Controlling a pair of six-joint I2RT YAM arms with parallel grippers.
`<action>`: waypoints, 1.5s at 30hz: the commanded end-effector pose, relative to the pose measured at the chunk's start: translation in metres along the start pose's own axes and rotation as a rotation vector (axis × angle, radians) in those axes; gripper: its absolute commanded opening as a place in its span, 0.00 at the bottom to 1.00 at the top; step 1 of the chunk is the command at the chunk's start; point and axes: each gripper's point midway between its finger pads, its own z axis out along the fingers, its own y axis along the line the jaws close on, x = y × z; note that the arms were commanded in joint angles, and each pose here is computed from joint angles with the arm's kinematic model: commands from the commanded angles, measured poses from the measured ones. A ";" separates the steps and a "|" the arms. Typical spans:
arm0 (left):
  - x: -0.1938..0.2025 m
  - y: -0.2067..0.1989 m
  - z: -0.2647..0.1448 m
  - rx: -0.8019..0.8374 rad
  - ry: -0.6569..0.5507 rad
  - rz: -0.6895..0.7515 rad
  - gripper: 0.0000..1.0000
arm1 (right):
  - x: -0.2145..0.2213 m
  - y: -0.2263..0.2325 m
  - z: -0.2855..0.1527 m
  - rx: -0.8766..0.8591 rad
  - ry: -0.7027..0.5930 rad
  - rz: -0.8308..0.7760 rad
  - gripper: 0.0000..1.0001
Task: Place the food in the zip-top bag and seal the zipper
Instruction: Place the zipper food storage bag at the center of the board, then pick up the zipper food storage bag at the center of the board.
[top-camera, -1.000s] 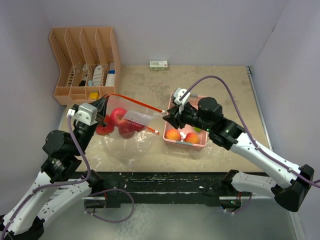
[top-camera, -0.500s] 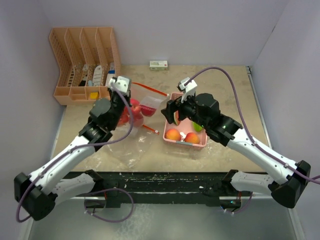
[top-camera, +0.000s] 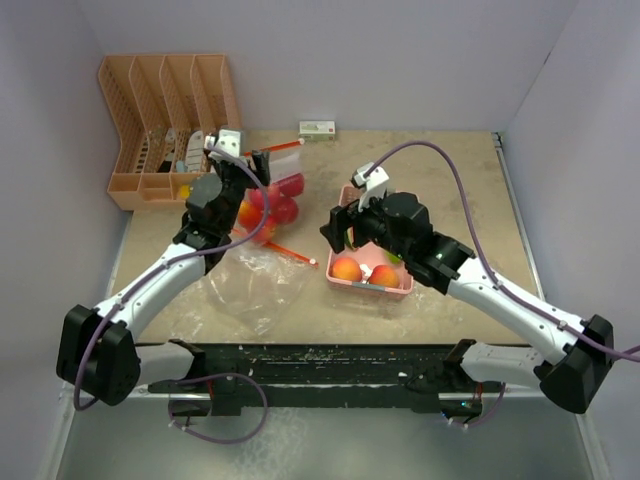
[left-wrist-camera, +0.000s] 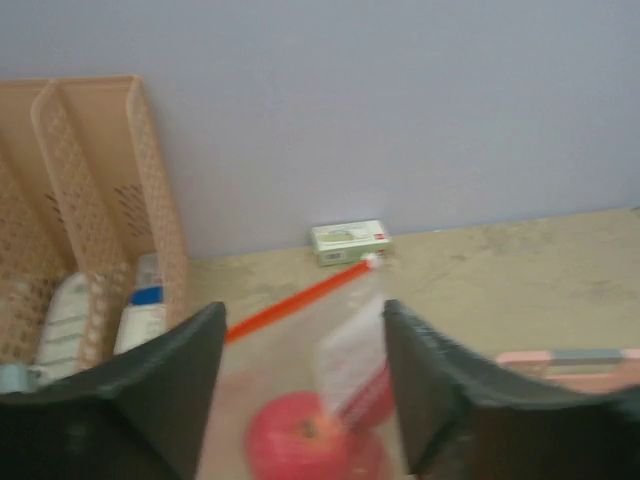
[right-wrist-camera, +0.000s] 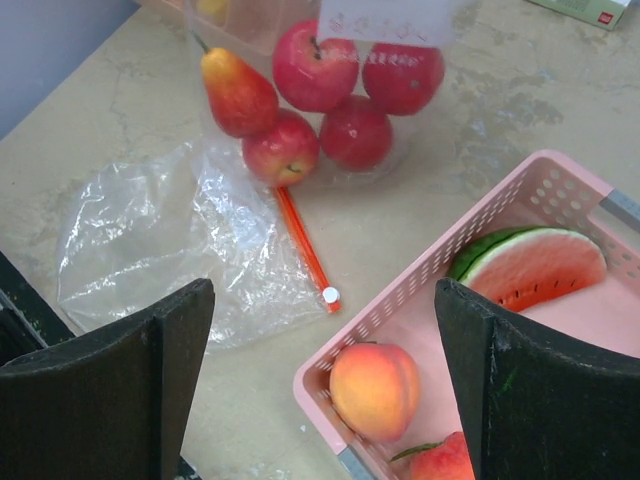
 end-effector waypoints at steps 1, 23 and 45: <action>-0.045 -0.015 -0.016 0.103 -0.103 -0.071 0.97 | -0.009 0.009 0.008 -0.046 -0.035 0.018 0.95; -0.062 -0.028 -0.178 0.330 0.090 -0.307 0.99 | 0.097 0.077 0.152 -0.434 0.288 0.035 0.80; -0.007 -0.022 -0.185 0.217 0.333 -0.410 1.00 | 0.168 0.054 0.177 -0.414 0.441 0.005 0.33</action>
